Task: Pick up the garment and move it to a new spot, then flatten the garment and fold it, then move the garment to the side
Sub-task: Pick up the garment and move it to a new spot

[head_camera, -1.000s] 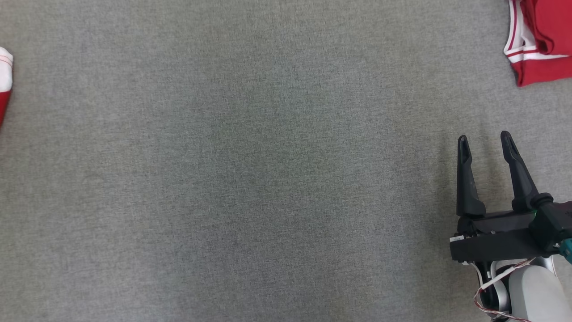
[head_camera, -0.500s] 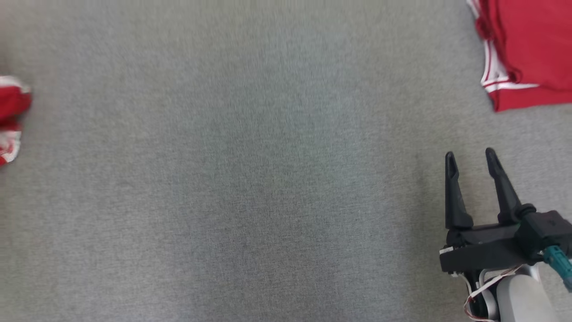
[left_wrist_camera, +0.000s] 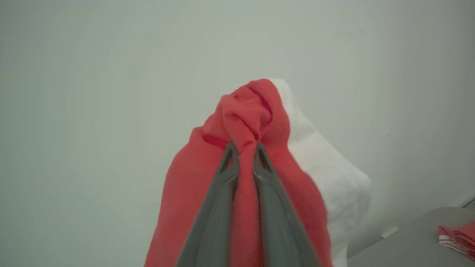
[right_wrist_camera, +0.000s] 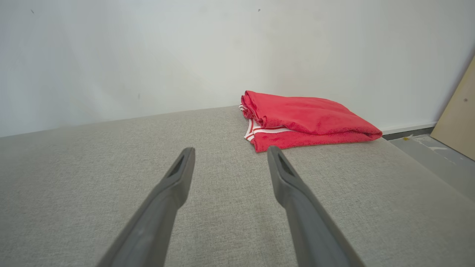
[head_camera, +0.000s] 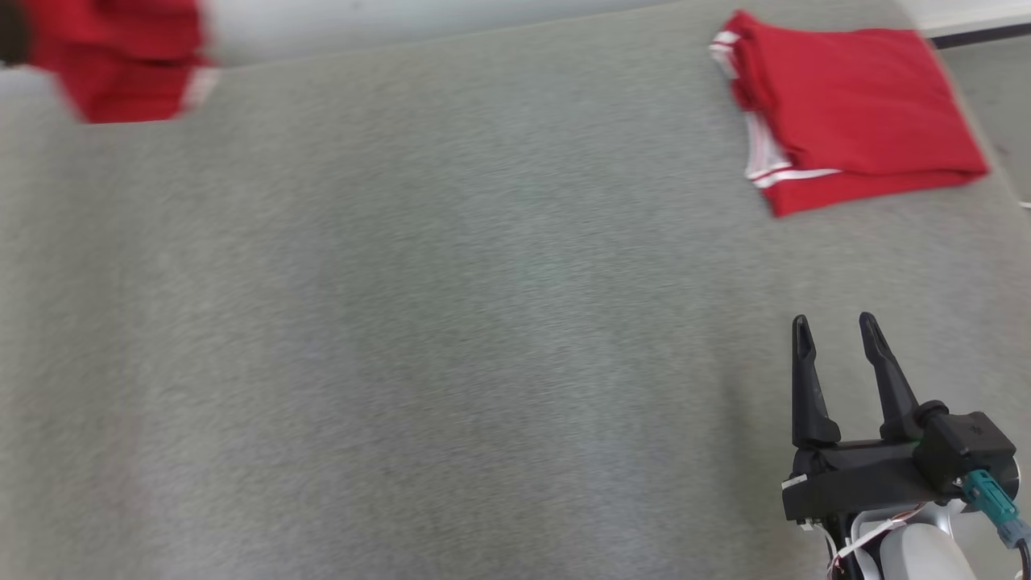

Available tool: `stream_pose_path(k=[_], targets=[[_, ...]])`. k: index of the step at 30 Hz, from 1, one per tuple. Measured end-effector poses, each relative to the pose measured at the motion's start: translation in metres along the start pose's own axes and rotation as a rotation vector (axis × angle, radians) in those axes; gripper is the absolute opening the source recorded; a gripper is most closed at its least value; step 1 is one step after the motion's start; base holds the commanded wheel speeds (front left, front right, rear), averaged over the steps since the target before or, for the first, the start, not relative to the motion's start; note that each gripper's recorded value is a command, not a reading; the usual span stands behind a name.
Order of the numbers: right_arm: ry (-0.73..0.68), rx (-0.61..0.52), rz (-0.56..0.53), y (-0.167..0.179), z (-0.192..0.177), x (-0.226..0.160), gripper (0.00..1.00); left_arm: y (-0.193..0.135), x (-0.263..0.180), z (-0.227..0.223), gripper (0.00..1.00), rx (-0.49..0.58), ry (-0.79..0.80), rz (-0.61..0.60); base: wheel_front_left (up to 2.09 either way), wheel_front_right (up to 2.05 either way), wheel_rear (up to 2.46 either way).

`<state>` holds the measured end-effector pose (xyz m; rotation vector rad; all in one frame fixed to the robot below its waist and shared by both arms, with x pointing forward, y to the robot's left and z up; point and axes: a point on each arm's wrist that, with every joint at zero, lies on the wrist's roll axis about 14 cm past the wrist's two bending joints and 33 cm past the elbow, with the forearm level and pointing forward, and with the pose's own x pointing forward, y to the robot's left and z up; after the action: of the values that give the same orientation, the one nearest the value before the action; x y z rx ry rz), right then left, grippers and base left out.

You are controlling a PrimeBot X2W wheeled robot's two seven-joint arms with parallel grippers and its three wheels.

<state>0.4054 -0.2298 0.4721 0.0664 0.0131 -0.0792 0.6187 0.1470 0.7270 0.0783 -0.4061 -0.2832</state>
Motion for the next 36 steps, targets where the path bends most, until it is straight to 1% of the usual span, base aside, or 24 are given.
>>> stream_pose_path(k=[5, 9, 14, 17, 20, 23, 24, 26, 31, 36], targets=[[-0.010, 0.020, -0.073, -0.023, 0.006, -0.017, 1.00, -0.089, 0.017, 0.028, 0.00, -0.085, -0.076, -0.177, 0.00, 0.00, 0.00], [-0.017, 0.027, -0.128, -0.041, 0.010, -0.032, 1.00, -0.154, 0.018, 0.032, 0.00, -0.187, -0.089, -0.290, 0.00, 0.00, 0.00], [-0.038, 0.017, -0.190, -0.060, 0.020, -0.049, 1.00, -0.219, 0.007, 0.024, 0.00, -0.309, -0.072, -0.392, 0.00, 0.00, 0.00], [-0.045, 0.012, -0.216, -0.068, 0.023, -0.056, 1.00, -0.244, -0.009, 0.001, 0.00, -0.363, -0.021, -0.425, 0.00, 0.00, 0.00], [-0.046, 0.012, -0.218, -0.069, 0.023, -0.057, 1.00, -0.252, -0.032, -0.033, 0.00, -0.411, 0.064, -0.413, 0.00, 0.00, 0.00], [-0.039, 0.015, -0.200, -0.063, 0.020, -0.053, 1.00, -0.245, -0.060, -0.075, 0.00, -0.444, 0.164, -0.359, 0.00, 0.00, 0.00], [-0.034, 0.012, -0.183, -0.058, 0.018, -0.049, 1.00, -0.238, -0.083, -0.103, 0.00, -0.453, 0.236, -0.320, 0.00, 0.00, 0.00], [-0.030, 0.010, -0.164, -0.052, 0.016, -0.044, 1.00, -0.229, -0.106, -0.125, 0.00, -0.448, 0.294, -0.282, 0.00, 0.00, 0.00], [-0.019, 0.006, -0.106, -0.034, 0.011, -0.033, 1.00, -0.202, -0.161, -0.165, 0.00, -0.447, 0.408, -0.171, 0.00, 0.00, 0.00], [-0.008, 0.005, -0.051, -0.016, 0.006, -0.027, 1.00, -0.179, -0.203, -0.181, 0.00, -0.432, 0.465, -0.079, 0.00, 0.00, 0.00]])
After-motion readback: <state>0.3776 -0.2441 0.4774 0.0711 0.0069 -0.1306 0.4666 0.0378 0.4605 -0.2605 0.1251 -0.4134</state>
